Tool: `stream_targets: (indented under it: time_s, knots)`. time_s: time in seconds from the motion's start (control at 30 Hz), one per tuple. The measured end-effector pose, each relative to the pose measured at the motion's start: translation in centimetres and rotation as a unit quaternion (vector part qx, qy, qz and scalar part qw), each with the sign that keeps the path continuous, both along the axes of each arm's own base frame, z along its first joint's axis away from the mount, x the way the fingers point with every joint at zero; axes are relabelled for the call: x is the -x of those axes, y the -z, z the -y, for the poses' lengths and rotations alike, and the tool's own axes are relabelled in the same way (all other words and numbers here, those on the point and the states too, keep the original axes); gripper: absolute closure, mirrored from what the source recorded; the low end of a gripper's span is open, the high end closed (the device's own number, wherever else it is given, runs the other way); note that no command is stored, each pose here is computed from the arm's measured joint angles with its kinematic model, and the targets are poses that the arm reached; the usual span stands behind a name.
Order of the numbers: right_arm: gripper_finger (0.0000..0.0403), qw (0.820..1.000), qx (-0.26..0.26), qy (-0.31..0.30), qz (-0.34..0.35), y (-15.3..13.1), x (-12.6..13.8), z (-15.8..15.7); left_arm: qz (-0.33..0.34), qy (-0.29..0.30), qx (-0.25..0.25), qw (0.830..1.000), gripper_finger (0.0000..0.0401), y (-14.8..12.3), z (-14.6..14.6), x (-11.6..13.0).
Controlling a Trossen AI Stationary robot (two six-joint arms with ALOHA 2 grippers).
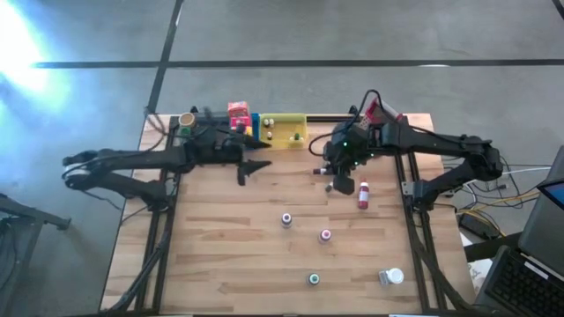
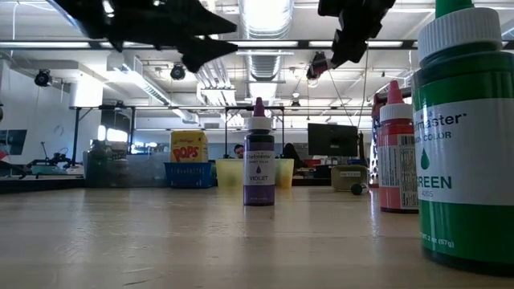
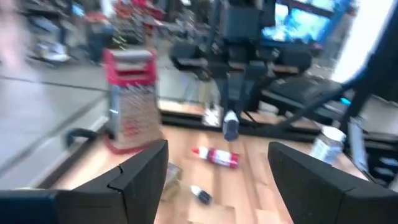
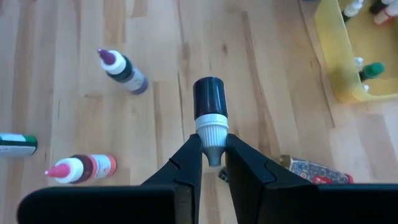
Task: Pick & Place Kitchen Items
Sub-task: Put the small violet food coloring bottle into the yellow bin
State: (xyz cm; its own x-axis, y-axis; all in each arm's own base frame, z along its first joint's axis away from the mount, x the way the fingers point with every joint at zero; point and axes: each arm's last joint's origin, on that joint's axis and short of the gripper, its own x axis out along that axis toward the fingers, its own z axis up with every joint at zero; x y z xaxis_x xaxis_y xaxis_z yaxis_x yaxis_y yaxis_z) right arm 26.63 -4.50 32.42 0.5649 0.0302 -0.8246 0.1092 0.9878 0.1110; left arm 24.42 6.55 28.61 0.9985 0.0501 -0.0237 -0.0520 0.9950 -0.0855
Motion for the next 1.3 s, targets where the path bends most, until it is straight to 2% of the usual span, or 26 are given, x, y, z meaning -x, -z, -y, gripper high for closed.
stream_targets:
  time_s: [0.17,0.3,0.4,0.53,0.63,0.7,0.8,0.87,0.93,1.03,1.3]
  knots:
    - [0.0350,1.000,0.000,-0.003,0.001,-0.1,0.0,-0.2,-0.021,0.092,0.003,0.995,0.0119,0.2,-0.1,-3.8]
    - [0.0346,1.000,0.002,-0.005,0.002,0.0,0.0,-0.2,-0.026,0.186,0.003,0.982,0.0119,0.0,0.3,-6.3]
    - [0.0347,1.000,0.004,-0.008,0.003,-0.1,0.0,-0.2,-0.036,0.214,0.028,0.976,0.0119,0.2,0.4,-7.7]
    - [0.0353,1.000,0.006,-0.009,0.004,-0.1,-0.1,-0.2,-0.061,0.208,0.037,0.975,0.0121,0.6,0.4,-8.9]
    - [0.0353,1.000,0.008,-0.012,0.005,-0.1,-0.1,-0.2,-0.079,0.176,0.012,0.981,0.0148,0.6,0.2,-9.2]
    - [0.0350,1.000,0.009,-0.012,0.007,-0.1,-0.1,-0.2,-0.076,0.157,-0.003,0.985,0.0187,0.2,0.1,-9.5]
    - [0.0346,1.000,0.012,-0.015,0.014,-0.2,-0.2,-0.2,-0.064,0.151,-0.009,0.986,0.0269,-0.6,-0.1,-10.0]
    - [0.0347,1.000,0.013,-0.015,0.017,-0.2,-0.3,-0.1,-0.061,0.151,-0.009,0.987,0.0323,-0.8,-0.1,-10.4]
    - [0.0350,1.000,0.013,-0.016,0.017,-0.2,-0.3,-0.1,-0.062,0.150,-0.003,0.987,0.0360,-0.8,-0.2,-10.7]
    - [0.0353,1.000,0.014,-0.016,0.018,-0.2,-0.3,-0.1,-0.064,0.149,0.002,0.987,0.0377,-0.4,-0.2,-11.1]
    - [0.0347,0.999,0.015,-0.016,0.024,-0.3,-0.4,-0.1,-0.054,0.145,-0.011,0.988,0.0380,0.2,0.1,-12.1]
